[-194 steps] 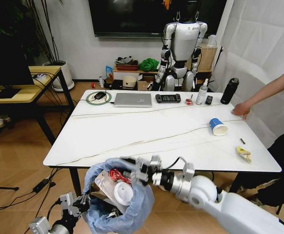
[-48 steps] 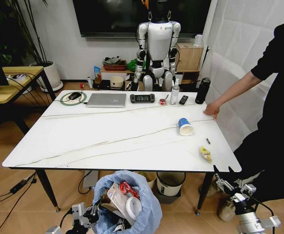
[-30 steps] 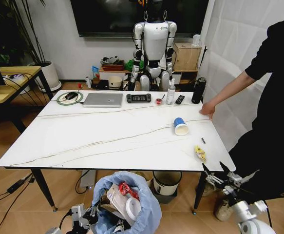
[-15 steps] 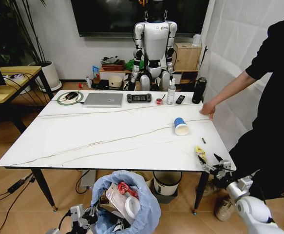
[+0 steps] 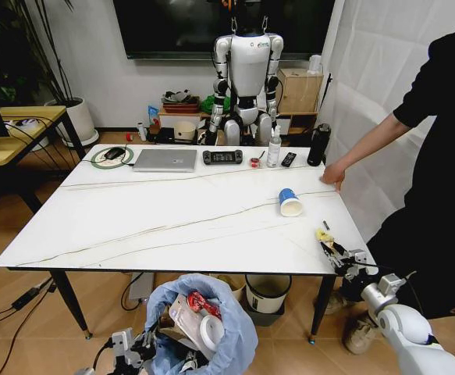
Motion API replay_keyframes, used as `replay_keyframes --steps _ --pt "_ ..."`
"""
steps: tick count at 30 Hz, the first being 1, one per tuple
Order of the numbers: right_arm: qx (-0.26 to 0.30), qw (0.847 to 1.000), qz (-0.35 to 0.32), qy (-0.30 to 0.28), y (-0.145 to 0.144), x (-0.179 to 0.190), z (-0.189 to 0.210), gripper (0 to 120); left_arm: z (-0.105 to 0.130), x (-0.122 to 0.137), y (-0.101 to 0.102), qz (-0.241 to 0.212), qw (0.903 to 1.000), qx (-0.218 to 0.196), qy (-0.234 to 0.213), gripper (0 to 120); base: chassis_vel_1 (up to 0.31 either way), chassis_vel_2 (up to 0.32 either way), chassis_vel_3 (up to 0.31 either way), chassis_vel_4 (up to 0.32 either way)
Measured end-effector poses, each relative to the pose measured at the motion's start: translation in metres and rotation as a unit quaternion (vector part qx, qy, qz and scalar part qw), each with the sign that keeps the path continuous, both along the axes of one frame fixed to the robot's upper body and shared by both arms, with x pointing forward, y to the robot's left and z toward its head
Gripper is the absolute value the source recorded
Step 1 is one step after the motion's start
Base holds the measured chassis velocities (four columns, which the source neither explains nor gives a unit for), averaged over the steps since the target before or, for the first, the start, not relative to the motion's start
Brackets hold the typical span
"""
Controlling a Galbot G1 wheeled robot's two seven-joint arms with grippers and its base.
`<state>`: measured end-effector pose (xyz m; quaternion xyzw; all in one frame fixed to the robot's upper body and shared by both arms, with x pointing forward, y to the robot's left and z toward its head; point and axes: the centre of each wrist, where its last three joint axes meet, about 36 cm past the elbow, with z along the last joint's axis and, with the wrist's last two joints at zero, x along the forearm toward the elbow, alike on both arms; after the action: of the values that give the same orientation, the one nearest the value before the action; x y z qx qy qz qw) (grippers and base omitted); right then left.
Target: Pick up the trash bin and place the trash from the table into it.
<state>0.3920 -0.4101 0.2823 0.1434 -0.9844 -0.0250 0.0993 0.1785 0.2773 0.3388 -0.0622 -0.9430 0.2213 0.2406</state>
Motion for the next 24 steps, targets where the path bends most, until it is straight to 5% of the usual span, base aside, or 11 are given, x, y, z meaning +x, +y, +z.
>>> replay_keyframes --steps 5,14,20,24 --pt "0.002 1.000 0.002 -0.005 0.002 -0.003 0.000 1 0.000 0.000 0.000 -0.001 1.0000 0.001 0.000 0 0.000 0.000 0.000 0.000" --pt "0.056 0.995 0.054 -0.055 0.020 -0.015 0.020 0 0.001 0.001 -0.002 -0.001 1.0000 0.000 -0.002 0 0.000 0.000 0.000 0.000" --pt "0.150 0.964 0.204 -0.084 0.078 -0.036 0.068 0 0.003 -0.001 -0.004 -0.001 1.0000 -0.001 0.000 0 0.000 0.000 0.000 0.000" --pt "0.202 0.924 0.319 -0.065 0.126 -0.047 0.085 0 0.004 -0.004 -0.005 -0.002 1.0000 0.001 0.003 0 0.000 0.000 0.000 0.000"
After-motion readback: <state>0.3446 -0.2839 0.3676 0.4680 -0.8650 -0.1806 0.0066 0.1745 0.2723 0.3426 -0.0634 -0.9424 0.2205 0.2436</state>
